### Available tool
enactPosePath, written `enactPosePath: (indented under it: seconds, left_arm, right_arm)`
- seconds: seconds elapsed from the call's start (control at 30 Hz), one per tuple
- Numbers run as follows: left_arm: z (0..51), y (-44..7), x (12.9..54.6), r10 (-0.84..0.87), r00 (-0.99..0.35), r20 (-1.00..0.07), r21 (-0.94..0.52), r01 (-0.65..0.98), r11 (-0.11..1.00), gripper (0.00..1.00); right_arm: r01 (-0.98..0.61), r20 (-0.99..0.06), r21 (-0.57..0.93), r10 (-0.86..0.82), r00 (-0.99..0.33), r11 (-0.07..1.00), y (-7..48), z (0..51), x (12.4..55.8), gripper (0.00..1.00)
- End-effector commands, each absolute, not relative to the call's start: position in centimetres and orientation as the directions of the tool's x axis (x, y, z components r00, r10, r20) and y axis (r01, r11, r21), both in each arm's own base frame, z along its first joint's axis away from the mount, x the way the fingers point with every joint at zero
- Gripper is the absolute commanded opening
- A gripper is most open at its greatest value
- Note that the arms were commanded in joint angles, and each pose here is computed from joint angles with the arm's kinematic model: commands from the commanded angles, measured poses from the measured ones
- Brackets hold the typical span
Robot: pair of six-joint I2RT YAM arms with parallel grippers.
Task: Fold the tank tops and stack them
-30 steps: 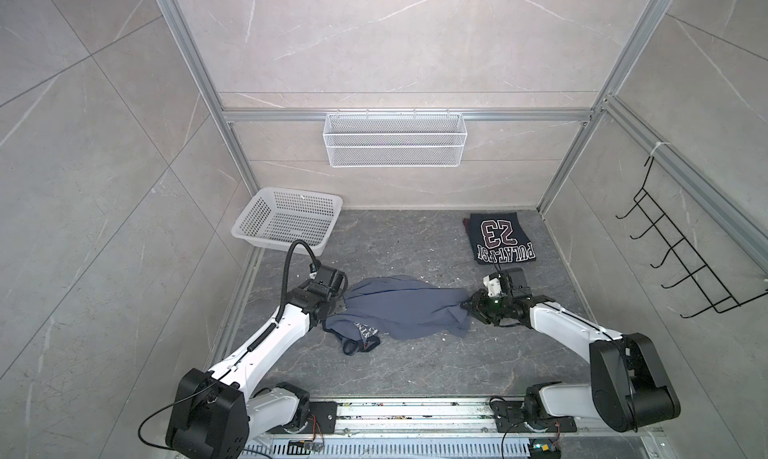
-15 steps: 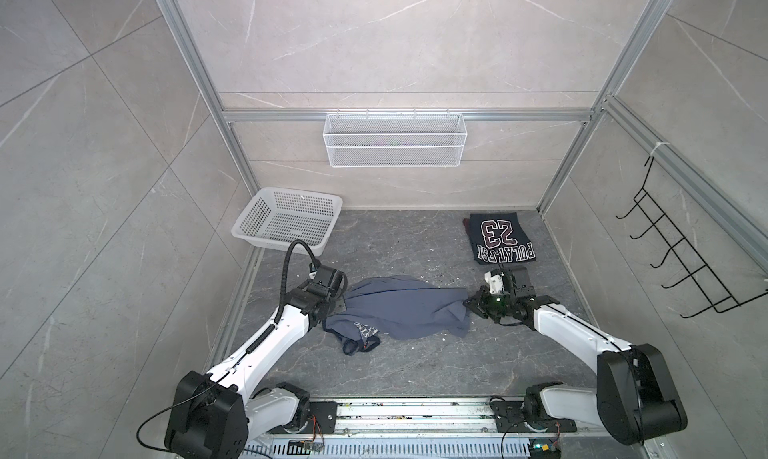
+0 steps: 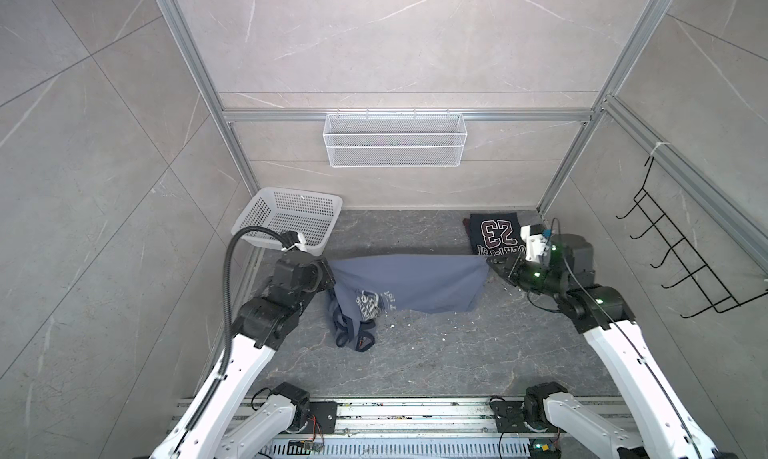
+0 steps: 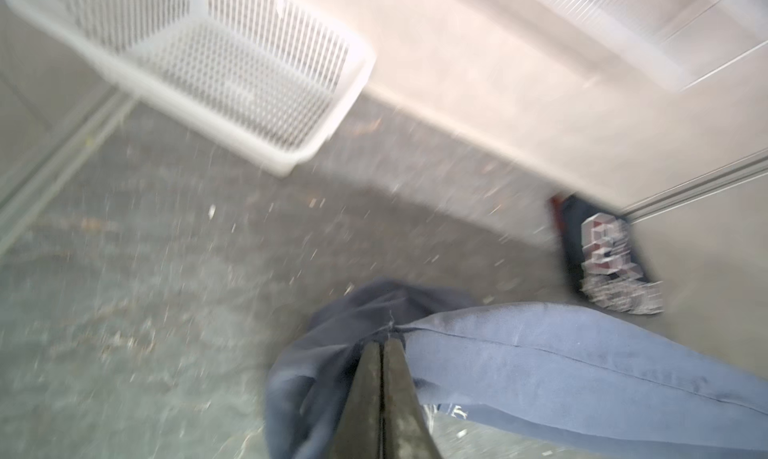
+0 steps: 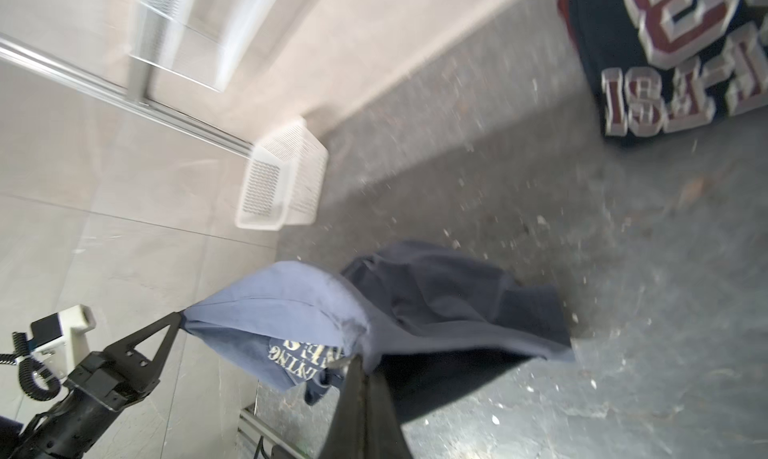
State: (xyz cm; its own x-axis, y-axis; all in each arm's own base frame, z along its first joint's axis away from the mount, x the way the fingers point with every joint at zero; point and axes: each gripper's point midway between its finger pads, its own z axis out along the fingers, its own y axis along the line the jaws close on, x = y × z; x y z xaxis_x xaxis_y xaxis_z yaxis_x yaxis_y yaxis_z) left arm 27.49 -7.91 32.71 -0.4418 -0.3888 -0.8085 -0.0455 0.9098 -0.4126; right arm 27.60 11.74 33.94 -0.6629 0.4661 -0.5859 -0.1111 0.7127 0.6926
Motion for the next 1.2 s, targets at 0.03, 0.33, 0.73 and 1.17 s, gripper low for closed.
enactPosePath:
  seconds: [0.03, 0.33, 0.73, 1.17]
  left_arm:
    - [41.4, -7.4, 24.8, -0.398, -0.269, -0.877, -0.440, 0.114, 0.891, 0.00]
    - [43.5, -10.2, 23.0, -0.361, -0.312, -0.879, -0.451, 0.300, 0.840, 0.00]
    - [28.1, -13.6, 36.0, -0.155, -0.743, -0.652, -0.229, -0.002, 0.973, 0.00]
    - [55.5, -14.1, 40.9, -0.143, -0.149, -0.978, -0.172, 0.202, 0.964, 0.00]
  right_arm:
    - [-0.143, -0.704, 0.612, 0.454, -0.546, 0.778, 9.2, 40.6, 23.6, 0.00]
    - [-0.221, -0.794, 0.573, 0.469, -0.386, 0.789, 7.5, 47.8, 19.2, 0.00]
    - [-0.028, -0.724, 0.525, 0.429, -0.540, 0.851, 8.5, 38.9, 32.1, 0.00]
    - [-0.116, -0.859, 0.484, 0.447, -0.249, 0.867, 7.6, 56.3, 37.0, 0.00]
